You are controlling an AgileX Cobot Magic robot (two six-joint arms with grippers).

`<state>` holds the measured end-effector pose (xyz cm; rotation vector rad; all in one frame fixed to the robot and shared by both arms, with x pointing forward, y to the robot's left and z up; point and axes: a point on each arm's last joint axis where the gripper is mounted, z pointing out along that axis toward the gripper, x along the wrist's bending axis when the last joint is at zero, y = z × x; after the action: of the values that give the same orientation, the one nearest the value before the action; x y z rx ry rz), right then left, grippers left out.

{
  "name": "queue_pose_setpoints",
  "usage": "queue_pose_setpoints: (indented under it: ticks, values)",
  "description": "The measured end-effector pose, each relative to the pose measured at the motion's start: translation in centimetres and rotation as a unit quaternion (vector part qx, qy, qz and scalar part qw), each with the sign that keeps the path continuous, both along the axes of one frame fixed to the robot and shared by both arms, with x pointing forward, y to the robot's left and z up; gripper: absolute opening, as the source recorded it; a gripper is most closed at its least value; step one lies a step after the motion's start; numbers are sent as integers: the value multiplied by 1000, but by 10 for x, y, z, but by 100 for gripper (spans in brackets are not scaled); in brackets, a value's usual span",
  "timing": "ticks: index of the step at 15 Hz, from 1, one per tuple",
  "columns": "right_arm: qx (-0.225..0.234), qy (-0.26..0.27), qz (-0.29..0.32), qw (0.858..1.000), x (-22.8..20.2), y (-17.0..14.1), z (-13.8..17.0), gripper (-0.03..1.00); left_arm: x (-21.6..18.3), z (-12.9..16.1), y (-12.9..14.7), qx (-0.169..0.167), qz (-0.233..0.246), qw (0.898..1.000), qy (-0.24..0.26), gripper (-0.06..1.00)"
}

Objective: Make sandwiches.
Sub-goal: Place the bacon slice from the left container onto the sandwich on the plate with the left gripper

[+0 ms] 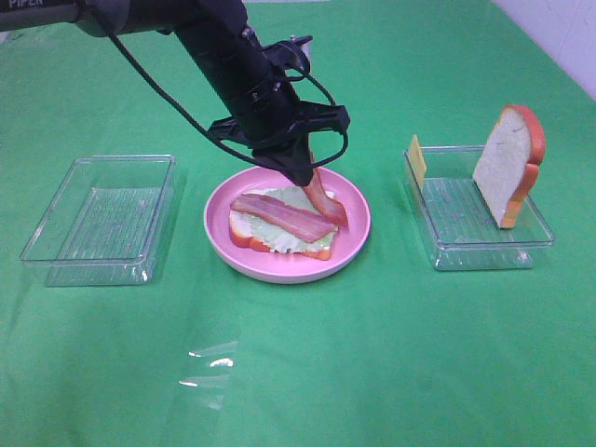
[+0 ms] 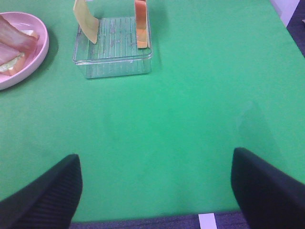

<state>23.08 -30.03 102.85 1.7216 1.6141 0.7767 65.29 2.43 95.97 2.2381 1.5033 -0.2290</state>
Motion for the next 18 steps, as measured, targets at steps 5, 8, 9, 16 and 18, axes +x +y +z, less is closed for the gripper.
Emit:
queue_pose_setpoints:
  ticks: [5,8,9,16,18]
  values:
    - [0,0,0,1000,0,0,0,82,1,-5,12,72,9,997,-5,0]
    - [0,0,0,1000,0,0,0,82,4,-5,16,94,15,995,-14,0]
    - [0,0,0,1000,0,0,0,82,4,-5,17,96,16,995,-16,0]
    - [0,0,0,1000,0,0,0,82,5,-6,19,104,39,994,-13,65]
    - [0,0,0,1000,0,0,0,82,5,-6,21,118,39,992,-14,94]
